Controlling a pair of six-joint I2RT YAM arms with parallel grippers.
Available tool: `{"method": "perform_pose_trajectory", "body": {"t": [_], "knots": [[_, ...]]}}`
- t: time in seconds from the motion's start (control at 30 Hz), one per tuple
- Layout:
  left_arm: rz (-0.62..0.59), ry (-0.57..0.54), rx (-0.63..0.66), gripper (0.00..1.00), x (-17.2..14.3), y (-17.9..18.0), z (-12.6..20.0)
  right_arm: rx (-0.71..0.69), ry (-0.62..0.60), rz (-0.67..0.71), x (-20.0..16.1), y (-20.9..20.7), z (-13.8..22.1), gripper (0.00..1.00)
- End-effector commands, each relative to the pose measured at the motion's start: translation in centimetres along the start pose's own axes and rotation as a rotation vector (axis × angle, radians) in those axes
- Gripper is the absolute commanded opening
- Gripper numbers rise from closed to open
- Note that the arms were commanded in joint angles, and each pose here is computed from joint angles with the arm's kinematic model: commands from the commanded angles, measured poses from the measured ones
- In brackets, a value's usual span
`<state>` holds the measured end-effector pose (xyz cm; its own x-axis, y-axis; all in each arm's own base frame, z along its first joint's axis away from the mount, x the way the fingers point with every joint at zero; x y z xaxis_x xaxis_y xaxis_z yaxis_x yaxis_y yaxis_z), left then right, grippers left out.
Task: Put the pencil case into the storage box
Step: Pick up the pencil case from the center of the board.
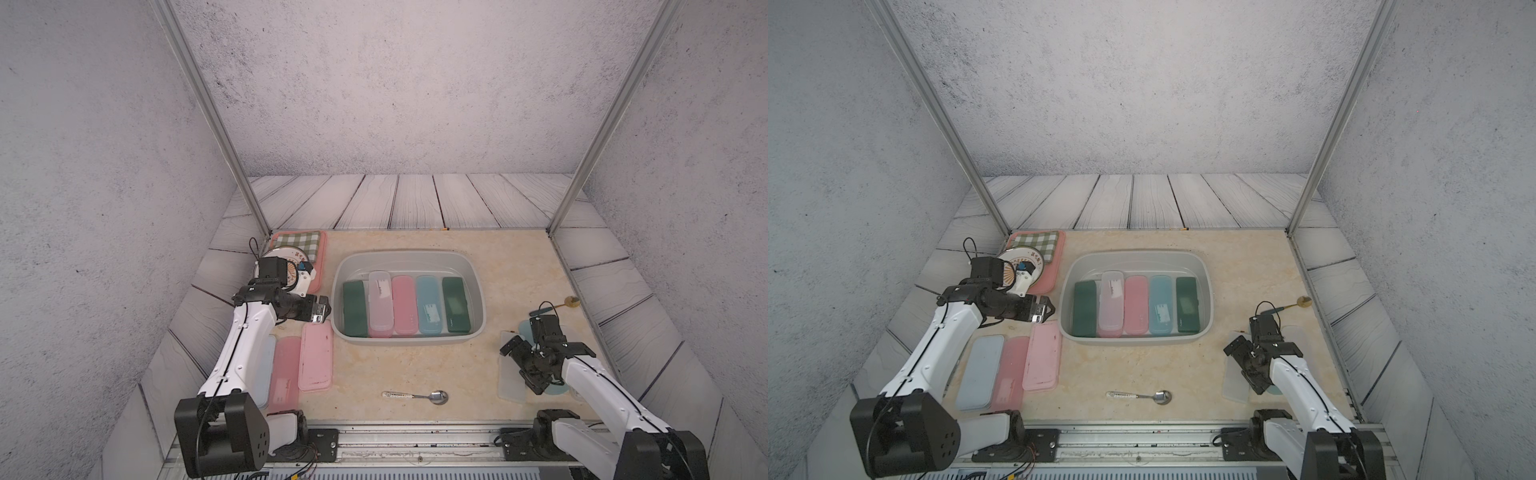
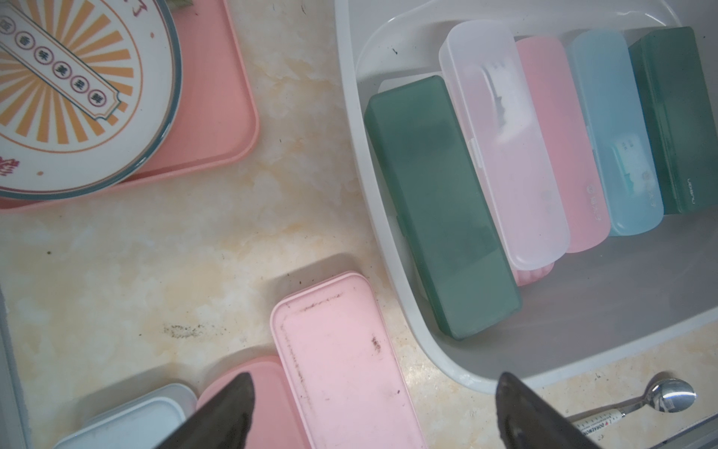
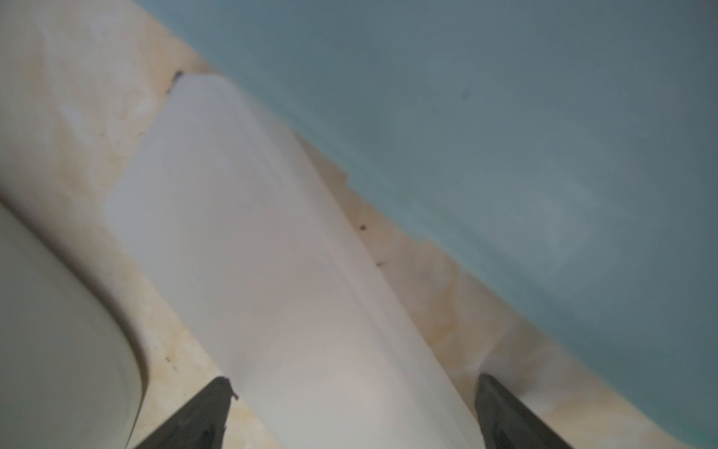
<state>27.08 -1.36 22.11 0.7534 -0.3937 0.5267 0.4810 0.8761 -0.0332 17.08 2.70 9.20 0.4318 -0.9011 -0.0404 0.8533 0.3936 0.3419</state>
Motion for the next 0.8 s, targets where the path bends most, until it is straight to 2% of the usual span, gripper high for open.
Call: {"method": "perform_pose_trajectory", "body": {"t": [0.0,0.2,0.33,0.43,0.53,0.63,0.77], "knots": [[0.005,0.004,-0.013,0.97,-0.3,0.0,-0.2,-0.022,0.086,-0.001,-1.8,-1.0,-1.0,0.99],[0.004,0.001,-0.015,0.97,-0.3,0.0,-0.2,-0.196,-0.037,0.117,-1.5,-1.0,-0.7,0.99],[0.005,0.003,-0.012,0.97,-0.3,0.0,-0.2,-0.301,-0.094,0.267,-2.9,0.2,-0.8,0.99],[0.006,0.003,-0.009,0.97,-0.4,0.0,-0.1,-0.349,-0.138,0.321,-3.3,0.7,-0.7,0.98],[0.002,0.001,-0.006,0.97,-0.4,0.0,0.0,-0.394,-0.172,0.349,-3.2,0.8,-0.7,0.94],[0.002,0.003,-0.003,0.97,-0.4,0.0,0.0,-0.408,-0.182,0.386,-3.4,1.1,-0.7,0.85],[0.003,0.004,-0.001,0.97,-0.4,0.1,-0.1,-0.395,-0.188,0.414,-3.9,1.2,-0.6,0.80]]}}
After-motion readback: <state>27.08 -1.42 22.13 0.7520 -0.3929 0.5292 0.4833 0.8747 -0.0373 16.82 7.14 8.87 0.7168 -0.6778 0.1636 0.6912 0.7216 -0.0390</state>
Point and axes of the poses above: each gripper's point midway between its finger pads, its own z axis back along the fingers, its own y axis along the line the jaws close on, x = y × z, the point moved 7 cm from there along z, back along the fingers, and after that the axes turned 15 degrees about -z, right-handed, at the moved point
